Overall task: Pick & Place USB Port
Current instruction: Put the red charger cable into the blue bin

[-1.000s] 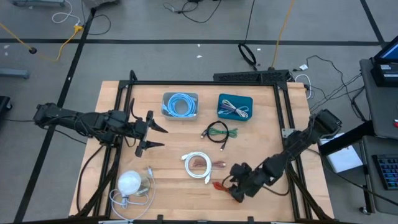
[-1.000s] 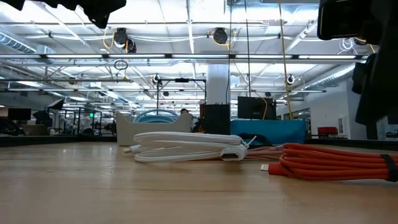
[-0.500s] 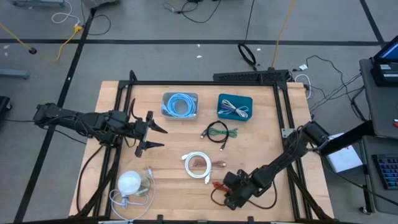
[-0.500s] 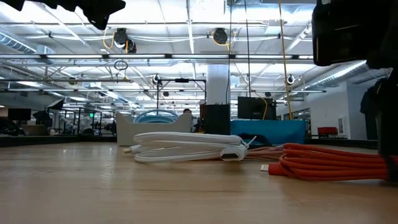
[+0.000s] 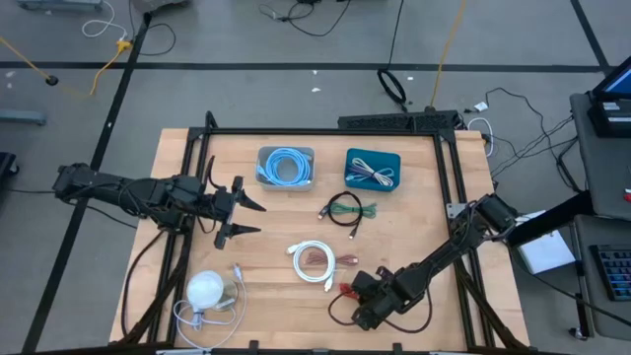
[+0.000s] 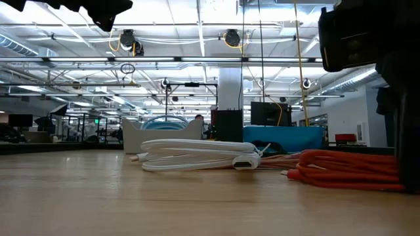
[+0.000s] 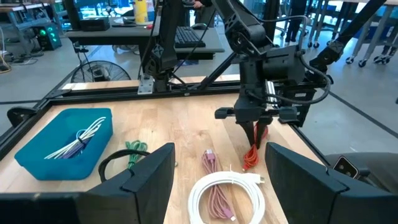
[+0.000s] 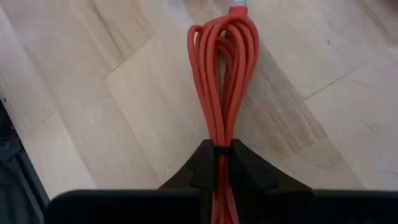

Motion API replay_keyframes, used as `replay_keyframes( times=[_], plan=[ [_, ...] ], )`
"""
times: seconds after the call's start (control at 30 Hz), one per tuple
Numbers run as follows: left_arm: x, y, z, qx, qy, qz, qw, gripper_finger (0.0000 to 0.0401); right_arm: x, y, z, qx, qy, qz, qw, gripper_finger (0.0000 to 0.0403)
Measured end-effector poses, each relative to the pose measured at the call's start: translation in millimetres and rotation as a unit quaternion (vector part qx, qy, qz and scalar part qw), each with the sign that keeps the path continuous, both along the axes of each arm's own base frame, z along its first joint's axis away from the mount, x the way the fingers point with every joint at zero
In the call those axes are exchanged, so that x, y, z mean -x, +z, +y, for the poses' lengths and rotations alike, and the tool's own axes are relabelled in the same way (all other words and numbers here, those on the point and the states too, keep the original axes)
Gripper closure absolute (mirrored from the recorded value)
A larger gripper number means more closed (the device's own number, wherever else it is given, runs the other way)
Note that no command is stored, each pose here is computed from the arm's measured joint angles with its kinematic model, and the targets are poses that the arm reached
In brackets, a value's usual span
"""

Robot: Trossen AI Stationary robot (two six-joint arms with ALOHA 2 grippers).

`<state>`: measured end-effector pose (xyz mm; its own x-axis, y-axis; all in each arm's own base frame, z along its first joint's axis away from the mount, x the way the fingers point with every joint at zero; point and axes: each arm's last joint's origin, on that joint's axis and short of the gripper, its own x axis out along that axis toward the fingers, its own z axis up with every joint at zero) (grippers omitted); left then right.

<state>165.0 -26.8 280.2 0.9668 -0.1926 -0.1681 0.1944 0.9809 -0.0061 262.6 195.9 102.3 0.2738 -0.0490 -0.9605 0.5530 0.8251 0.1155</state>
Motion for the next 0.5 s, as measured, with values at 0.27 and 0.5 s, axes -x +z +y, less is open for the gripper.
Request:
replay_keyframes(
  times=[0.27, 0.5],
  plan=[
    [0, 0, 0, -0.001, 0.000, -0.002, 1.000, 0.0146, -11, 51, -42, 0.274, 0.009, 0.072, 0.959, 0.0389],
    [0, -1, 0, -0.002, -0.001, 0.003, 1.000, 0.0146, -32, 113, -70, 0.385, 0.038, 0.091, 0.918, 0.0389]
  ],
)
